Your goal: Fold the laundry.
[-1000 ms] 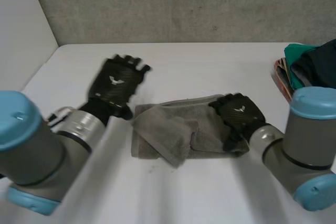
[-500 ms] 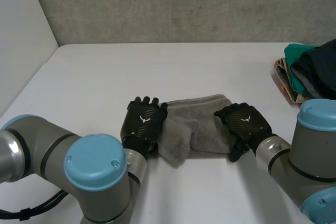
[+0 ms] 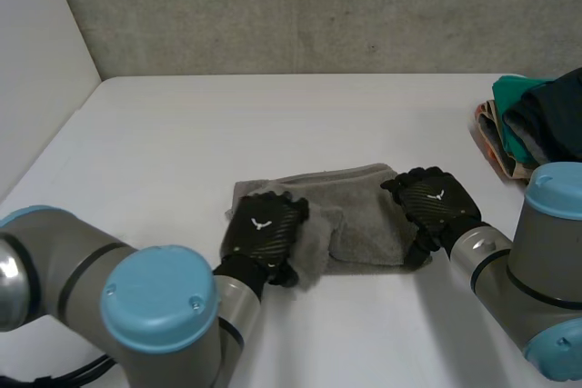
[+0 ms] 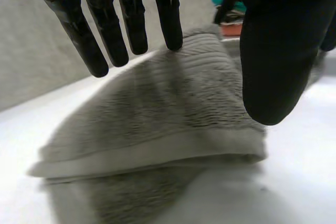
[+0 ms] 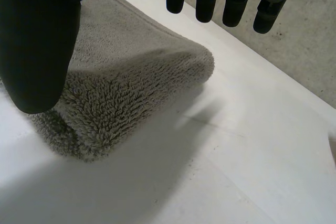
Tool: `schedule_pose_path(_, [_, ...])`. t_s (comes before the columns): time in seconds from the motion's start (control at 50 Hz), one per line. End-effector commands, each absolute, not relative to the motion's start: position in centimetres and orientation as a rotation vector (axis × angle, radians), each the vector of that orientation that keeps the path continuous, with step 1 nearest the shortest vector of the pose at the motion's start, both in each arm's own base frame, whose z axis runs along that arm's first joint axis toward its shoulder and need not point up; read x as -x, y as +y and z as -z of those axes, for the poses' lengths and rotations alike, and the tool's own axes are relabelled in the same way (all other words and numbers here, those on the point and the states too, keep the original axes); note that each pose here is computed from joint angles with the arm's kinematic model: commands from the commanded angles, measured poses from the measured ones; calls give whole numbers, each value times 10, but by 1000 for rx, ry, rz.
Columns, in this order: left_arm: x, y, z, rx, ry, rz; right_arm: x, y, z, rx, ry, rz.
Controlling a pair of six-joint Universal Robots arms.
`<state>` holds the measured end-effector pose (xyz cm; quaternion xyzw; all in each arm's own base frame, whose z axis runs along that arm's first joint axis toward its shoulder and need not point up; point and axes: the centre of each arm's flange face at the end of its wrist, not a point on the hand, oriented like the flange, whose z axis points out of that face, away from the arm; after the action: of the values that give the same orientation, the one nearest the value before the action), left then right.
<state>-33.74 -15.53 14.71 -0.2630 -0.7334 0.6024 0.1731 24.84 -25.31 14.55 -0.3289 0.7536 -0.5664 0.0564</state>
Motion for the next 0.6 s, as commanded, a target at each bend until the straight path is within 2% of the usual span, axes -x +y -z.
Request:
schedule_pose_path(0.02, [359,-159,-130,778,-2089,-1590,-248,-252,-147,997,2287,1719])
schedule_pose_path(0.3, [377,-176,-105,816,-2178,-1525,-248,-251,-145,1000,2289,1709])
schedule_pose_path(0.46, [372,-187,-114,753,-2207,-1626,-250,-248,-145,1011,2283,1705])
schedule_pose_path(0.6, [351,-208,-145,642,-2200,-1726,-253,-247,-147,1024,2267,1712])
